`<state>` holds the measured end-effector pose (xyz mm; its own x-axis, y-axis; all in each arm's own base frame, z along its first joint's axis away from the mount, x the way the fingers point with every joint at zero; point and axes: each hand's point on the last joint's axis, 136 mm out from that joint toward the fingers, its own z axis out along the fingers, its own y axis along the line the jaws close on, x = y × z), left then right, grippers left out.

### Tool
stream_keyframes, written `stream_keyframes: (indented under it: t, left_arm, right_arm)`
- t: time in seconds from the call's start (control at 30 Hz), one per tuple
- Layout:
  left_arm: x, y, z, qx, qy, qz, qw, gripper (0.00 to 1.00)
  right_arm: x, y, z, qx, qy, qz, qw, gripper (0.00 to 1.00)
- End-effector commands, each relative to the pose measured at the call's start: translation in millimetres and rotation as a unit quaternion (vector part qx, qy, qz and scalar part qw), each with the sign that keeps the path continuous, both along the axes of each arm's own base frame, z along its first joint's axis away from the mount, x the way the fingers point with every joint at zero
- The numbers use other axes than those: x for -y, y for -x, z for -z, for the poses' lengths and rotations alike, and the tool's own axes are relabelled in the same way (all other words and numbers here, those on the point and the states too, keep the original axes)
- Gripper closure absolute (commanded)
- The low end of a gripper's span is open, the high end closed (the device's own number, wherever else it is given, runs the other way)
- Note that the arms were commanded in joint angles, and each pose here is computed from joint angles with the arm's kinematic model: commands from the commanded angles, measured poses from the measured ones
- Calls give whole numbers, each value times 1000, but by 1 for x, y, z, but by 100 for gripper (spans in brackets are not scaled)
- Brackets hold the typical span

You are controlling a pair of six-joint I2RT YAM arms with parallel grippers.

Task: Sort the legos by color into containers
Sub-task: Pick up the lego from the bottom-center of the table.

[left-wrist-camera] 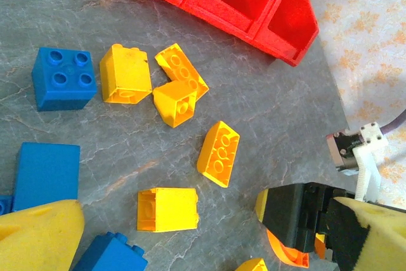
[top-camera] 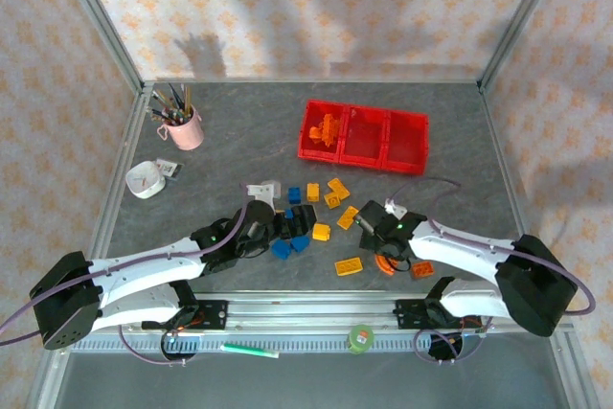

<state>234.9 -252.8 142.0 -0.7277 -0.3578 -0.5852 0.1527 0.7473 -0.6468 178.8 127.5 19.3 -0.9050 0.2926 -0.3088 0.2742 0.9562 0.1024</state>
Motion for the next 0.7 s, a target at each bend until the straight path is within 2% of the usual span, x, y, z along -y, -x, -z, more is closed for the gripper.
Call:
stream_keyframes:
  t: [0.0,0.1,0.23,0.5,0.67]
  left_arm:
    - [-2,-2,-10,13,4,-11,1000,1]
    - [-3,-3,-10,15,3,-13,1000,1]
    - [-3,-3,-10,16,2,-14,1000,1]
    - [-4,-4,-11,18,-2,-15,1000,1]
    - [-4,-4,-14,22,1,-15,1000,1]
  right_arm:
    - [4,-7,-6,18,23,17,999,38]
    - [5,-5,-4,15,25,14,999,43]
    - [3,-5,-2,13,31,8,999,45]
    - [-2,-7,-2,15,32,-13,999,58]
    - [-8,-13,-9,27,23,-26,999,62]
